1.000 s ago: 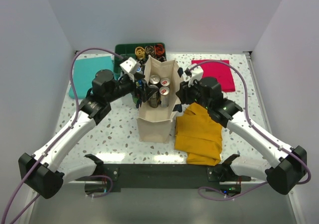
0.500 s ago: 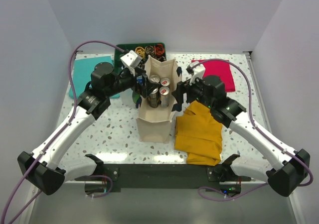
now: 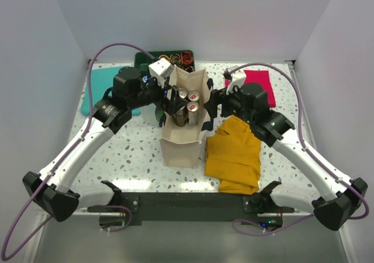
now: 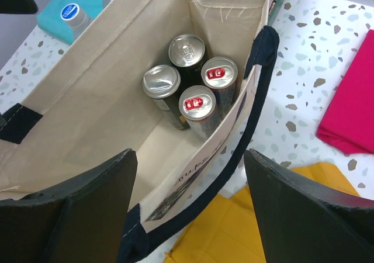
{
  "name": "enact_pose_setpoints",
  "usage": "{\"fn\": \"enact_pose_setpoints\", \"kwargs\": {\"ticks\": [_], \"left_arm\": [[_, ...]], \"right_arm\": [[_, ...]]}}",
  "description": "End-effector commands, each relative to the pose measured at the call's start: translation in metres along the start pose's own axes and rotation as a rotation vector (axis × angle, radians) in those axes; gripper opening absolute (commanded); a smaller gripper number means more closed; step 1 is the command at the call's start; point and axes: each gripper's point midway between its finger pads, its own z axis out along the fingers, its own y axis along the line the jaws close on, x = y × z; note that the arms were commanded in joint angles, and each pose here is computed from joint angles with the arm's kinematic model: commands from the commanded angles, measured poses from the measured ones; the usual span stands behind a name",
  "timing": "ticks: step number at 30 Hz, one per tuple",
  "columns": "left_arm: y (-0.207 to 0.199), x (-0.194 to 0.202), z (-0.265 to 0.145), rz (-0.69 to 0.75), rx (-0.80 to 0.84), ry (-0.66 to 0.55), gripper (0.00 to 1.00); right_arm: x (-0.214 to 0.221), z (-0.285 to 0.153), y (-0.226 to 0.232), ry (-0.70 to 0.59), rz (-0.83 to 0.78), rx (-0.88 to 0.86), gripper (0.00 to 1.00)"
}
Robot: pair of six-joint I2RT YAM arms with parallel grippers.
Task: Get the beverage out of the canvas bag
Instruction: Take out the drink from the canvas bag.
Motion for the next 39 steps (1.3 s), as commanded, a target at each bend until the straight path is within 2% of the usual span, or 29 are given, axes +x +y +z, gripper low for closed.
{"fn": "enact_pose_setpoints", "kwargs": {"ticks": [1,5,12,19,28,31,36,39], "left_arm": [[0.0,0.014,0.007,0.043,0.0,0.096,1.0],[0.008,0.035,0.022,0.042,-0.027,0.173,1.0],[0.013,0.047,0.047,0.089,-0.021,0.21,1.0],[0.008,0.052,0.062,0.155,0.01,0.26,1.0],[0.017,0.09,0.089,0.169,0.033,0.381,1.0],[0.019,0.099,0.098,0.16,0.036,0.397,1.0],[0.03,0.09,0.115,0.178,-0.009,0.354,1.0],[0.038,0.103,0.124,0.165,-0.03,0.416,1.0]], "right_arm": [[-0.012,-0.001,-0.001,-0.02,0.012,0.017,0.78],[-0.029,-0.002,-0.014,-0.077,-0.006,0.094,0.79],[-0.056,0.006,-0.033,-0.144,-0.034,0.217,0.8],[-0.055,0.028,-0.035,-0.116,-0.044,0.236,0.81],[-0.055,0.047,-0.036,-0.098,-0.037,0.243,0.81],[-0.057,0.052,-0.034,-0.092,-0.03,0.238,0.81],[-0.056,0.056,-0.036,-0.09,-0.031,0.246,0.82],[-0.056,0.059,-0.036,-0.08,-0.034,0.249,0.82]]}}
